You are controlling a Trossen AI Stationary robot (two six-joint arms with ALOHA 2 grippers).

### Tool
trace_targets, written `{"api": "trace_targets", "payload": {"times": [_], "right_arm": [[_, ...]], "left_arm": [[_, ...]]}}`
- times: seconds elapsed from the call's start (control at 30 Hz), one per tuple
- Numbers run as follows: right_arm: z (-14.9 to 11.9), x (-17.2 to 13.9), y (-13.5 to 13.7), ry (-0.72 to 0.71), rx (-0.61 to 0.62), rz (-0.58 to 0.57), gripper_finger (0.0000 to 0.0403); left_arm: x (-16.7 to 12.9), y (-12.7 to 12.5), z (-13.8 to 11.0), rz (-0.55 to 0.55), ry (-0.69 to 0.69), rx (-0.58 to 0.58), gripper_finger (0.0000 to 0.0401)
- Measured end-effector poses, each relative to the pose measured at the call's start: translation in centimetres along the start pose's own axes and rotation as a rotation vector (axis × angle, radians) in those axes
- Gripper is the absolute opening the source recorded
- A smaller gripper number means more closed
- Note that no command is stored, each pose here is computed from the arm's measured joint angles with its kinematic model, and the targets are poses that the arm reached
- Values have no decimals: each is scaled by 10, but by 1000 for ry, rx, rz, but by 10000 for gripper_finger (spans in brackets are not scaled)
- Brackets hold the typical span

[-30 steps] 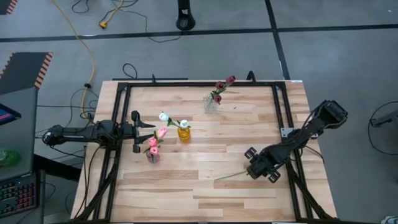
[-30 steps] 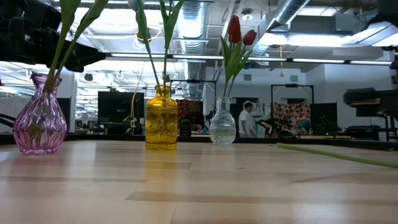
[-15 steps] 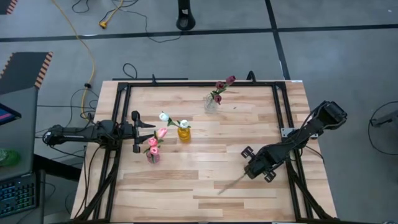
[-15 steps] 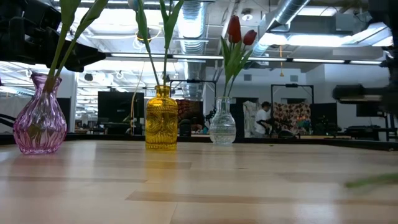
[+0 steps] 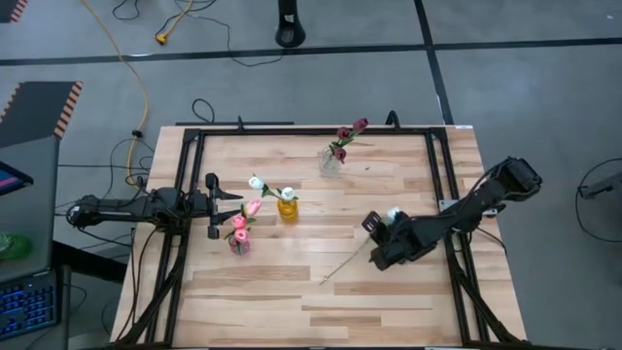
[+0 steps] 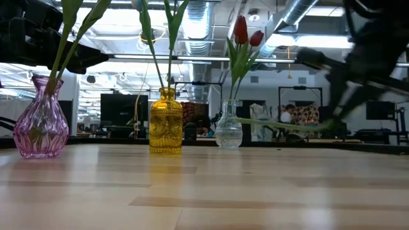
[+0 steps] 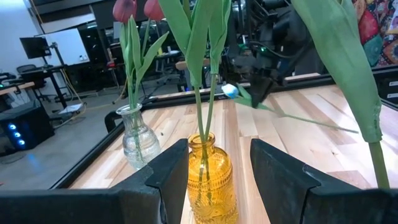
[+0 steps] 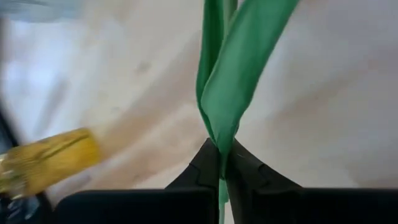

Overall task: Sort flowers into vase by color
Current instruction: Put the white flower into the yellow vase

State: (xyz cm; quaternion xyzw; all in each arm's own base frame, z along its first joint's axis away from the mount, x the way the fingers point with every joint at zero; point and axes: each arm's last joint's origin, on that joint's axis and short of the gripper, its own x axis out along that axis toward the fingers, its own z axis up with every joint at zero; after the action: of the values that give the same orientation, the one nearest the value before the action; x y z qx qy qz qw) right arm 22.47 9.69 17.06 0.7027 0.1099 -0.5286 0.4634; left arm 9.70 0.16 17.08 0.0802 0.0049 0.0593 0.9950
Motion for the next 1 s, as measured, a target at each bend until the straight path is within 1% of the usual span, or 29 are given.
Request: {"api": "trace_targets", "payload": {"times": [0.13,0.23,0.5,0.67,0.8,1.0], "right_arm": [[1,-1,19,-76,-127,138,39],[-1,-4,36,-143,-245,251,42],[-8,-18,80,-378,-595,456,42],[-16,-31,102,-526,-760,546,42],[-23,-42,113,-624,-844,592,42],[-30,-56,128,-707,-894,657,42]], "left_arm": [[0,0,0,0,0,0,161],[0,0,0,0,0,0,161],[0,0,0,0,0,0,161],[0,0,0,0,0,0,161],[0,0,0,0,0,0,161],[0,0,0,0,0,0,161]]}}
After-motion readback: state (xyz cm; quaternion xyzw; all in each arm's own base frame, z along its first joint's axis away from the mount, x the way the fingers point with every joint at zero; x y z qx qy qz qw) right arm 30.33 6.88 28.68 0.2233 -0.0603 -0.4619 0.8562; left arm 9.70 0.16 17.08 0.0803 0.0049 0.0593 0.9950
